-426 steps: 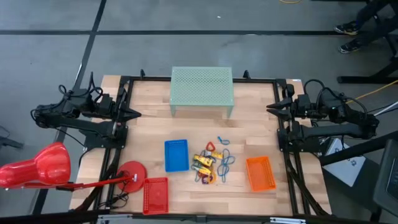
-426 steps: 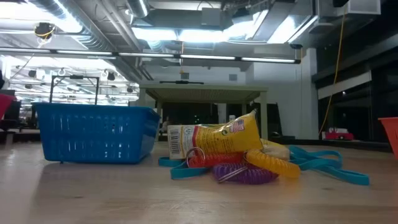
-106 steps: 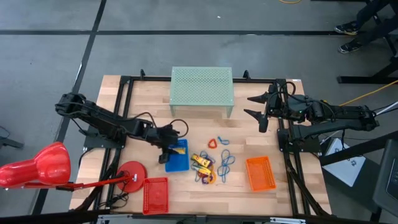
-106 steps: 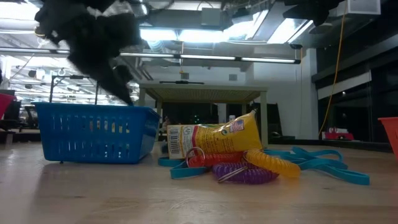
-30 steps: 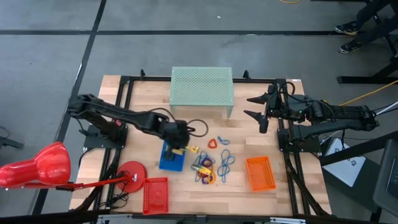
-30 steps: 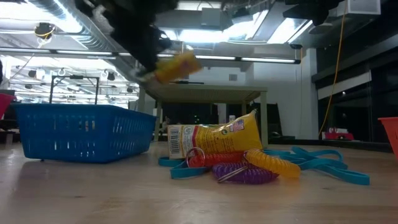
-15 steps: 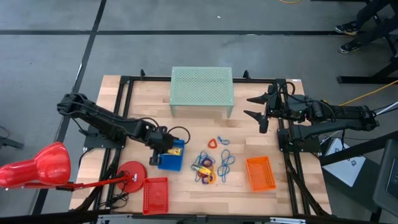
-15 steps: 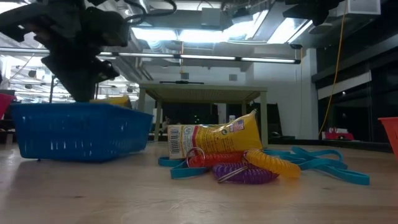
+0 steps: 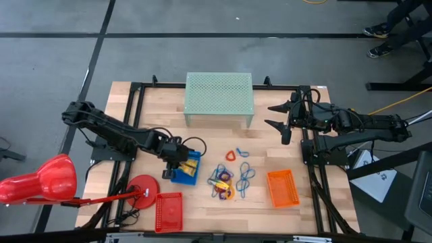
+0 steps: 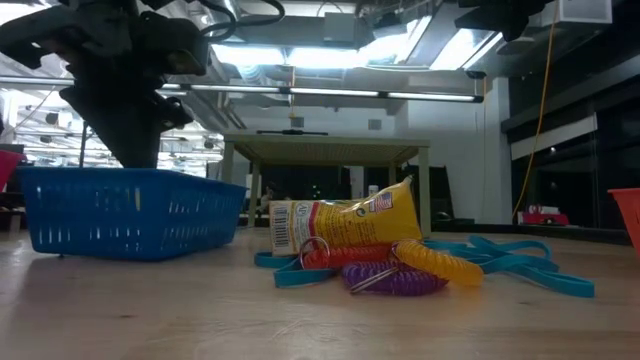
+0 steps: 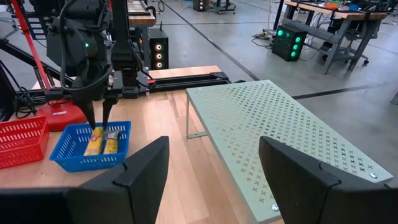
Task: Pick & Place Office Desk Supplies
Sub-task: Put the yellow box of crayons into the blue bin
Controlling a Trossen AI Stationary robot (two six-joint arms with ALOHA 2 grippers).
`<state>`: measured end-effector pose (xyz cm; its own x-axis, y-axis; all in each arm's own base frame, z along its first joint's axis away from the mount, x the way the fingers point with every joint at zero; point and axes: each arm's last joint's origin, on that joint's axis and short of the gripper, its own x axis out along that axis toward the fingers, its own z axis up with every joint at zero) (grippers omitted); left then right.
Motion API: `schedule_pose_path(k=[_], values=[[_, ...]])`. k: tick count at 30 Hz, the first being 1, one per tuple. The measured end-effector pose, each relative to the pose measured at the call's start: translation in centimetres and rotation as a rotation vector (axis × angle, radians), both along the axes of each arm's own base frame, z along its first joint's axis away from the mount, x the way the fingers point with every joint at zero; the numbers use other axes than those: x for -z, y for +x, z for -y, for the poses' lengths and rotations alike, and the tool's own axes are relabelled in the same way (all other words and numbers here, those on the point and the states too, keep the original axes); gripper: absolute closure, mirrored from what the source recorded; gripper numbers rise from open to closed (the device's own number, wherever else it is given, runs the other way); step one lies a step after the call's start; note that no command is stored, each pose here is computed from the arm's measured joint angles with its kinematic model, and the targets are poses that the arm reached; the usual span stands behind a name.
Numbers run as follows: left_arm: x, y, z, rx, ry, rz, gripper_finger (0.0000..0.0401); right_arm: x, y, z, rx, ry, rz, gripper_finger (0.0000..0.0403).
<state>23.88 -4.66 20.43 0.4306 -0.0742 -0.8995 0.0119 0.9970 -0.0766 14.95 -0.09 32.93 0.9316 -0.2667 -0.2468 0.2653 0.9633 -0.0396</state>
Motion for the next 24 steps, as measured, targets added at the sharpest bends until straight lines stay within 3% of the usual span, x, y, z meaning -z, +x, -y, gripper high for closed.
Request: schedule_pose_path(k=[5, 13, 18, 24], values=[[-0.8, 0.5, -0.2, 0.002, 0.086, 0.052, 0.0254, 0.0, 0.0, 0.0, 0.000, 0.000, 0.000, 0.0153], [-5.8, 4.9, 0.8, 0.104, 0.073, 0.449, 0.0235, 0.0, 0.0, 0.0, 0.000, -0.001, 0.001, 0.0153], [-3.2, 8.6, 1.5, 0.183, 0.129, 0.269, 0.0235, 0.0, 0.0, 0.0, 0.000, 0.000, 0.002, 0.0153], [0.1, 12.7, 2.6, 0.297, 0.129, 0.165, 0.0235, 0.0, 0.0, 0.0, 0.000, 0.002, 0.002, 0.0153]])
